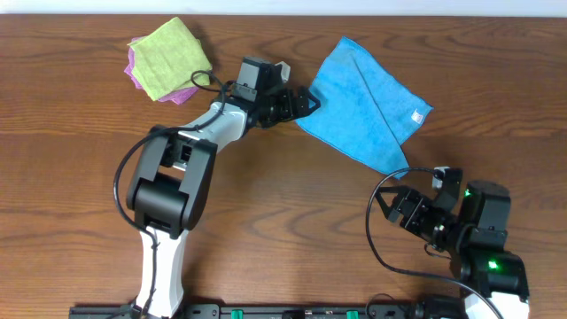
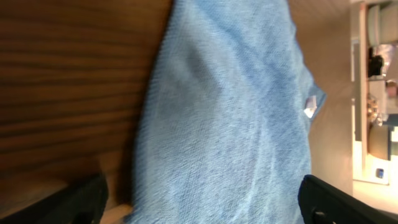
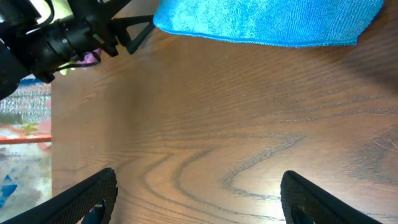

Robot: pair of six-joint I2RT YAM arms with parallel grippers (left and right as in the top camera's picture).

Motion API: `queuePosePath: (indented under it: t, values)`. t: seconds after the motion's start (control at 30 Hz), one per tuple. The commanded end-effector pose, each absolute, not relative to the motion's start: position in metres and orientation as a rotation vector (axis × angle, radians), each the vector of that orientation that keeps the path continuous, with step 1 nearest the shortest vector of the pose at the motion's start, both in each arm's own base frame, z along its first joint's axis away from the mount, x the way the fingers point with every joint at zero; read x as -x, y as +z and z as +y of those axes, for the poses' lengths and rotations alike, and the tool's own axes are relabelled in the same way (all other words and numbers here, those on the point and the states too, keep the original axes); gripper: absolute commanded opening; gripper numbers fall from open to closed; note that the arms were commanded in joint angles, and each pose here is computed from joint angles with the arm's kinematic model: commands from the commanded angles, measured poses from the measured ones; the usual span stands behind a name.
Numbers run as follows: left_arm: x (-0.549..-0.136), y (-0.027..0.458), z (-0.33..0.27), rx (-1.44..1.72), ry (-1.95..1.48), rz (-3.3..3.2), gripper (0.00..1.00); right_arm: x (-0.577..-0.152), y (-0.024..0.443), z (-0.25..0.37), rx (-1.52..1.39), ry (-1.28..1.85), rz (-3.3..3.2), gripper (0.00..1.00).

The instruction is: Fold the cloth

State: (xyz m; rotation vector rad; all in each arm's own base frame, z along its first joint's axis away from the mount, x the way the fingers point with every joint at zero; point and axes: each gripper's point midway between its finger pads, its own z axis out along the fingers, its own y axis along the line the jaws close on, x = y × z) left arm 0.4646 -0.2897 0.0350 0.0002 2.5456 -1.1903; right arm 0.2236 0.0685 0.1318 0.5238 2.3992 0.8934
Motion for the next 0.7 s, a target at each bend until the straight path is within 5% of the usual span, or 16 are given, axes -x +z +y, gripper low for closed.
queuePosePath:
  t: [0.0,0.17,0.43,0.5,0.67]
  values:
    - [-0.451,-0.002,-0.294,0.057,-1.192,2.643,0.94,-0.224,0.131,0.066,-0.550,0.891,2.391,0.84]
    - [-0.448,0.000,-0.297,0.071,-1.225,2.648,0.80,-0.225,0.130,0.063,-0.560,0.863,2.392,0.84]
    - [-0.445,-0.001,-0.300,0.066,-1.227,2.656,0.30,-0.226,0.129,0.061,-0.566,0.850,2.392,0.85]
    - [-0.445,-0.001,-0.300,0.061,-1.226,2.654,0.08,-0.226,0.128,0.059,-0.572,0.834,2.393,0.85]
    - [-0.450,0.006,-0.293,0.050,-1.264,2.631,0.06,-0.226,0.121,0.047,-0.617,0.737,2.403,0.86]
